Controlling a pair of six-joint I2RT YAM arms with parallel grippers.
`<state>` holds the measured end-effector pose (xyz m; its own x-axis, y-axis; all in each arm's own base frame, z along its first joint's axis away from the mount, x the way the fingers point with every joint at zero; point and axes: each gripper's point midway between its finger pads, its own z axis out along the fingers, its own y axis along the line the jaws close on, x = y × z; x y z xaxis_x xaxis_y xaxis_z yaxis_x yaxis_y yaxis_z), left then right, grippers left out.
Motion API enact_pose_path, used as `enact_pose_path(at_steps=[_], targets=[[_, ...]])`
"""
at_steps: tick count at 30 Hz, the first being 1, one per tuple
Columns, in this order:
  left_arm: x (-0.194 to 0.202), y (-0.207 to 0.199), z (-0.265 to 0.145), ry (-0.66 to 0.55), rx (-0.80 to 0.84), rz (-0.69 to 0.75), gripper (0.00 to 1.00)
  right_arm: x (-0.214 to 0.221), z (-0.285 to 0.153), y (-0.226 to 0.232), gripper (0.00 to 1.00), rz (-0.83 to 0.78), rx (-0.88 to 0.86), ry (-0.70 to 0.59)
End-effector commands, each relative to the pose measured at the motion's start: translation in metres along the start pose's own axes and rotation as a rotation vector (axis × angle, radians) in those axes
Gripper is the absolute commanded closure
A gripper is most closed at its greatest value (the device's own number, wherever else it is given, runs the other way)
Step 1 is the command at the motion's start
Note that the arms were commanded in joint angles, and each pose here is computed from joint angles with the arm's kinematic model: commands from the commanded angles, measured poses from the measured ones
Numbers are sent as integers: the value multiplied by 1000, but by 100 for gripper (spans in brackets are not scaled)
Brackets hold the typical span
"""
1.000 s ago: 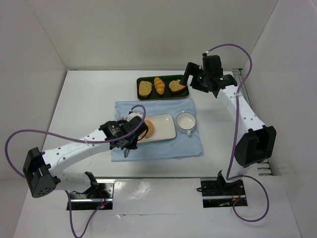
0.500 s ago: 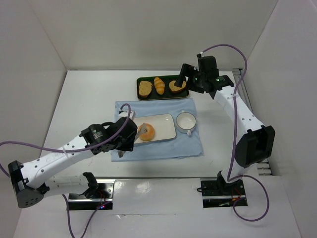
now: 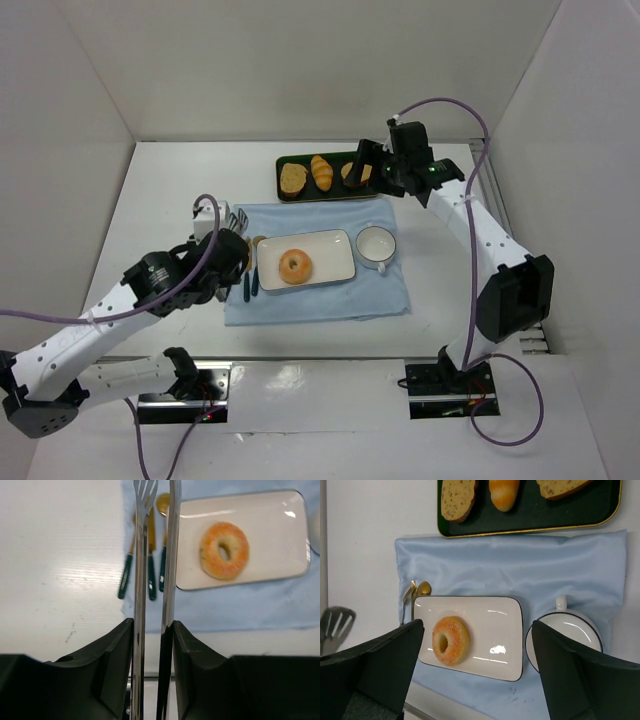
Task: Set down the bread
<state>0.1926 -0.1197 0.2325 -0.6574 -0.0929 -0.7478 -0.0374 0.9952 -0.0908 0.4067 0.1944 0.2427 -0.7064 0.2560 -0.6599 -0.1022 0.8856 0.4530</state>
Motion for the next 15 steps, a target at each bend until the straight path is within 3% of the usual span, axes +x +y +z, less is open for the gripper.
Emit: enact_pose_path(at_steps=[1,7,15], targets=[[-14,28,16,-72,-169,-8,53,-8,-27,18,5,-24,-65,-61],[-17,62,57,-53,-279,-63,54,0,-46,18,5,-35,-73,-55],[-30,94,98,-30,-265,-110,56,10,-62,16,5,-45,-81,-51]])
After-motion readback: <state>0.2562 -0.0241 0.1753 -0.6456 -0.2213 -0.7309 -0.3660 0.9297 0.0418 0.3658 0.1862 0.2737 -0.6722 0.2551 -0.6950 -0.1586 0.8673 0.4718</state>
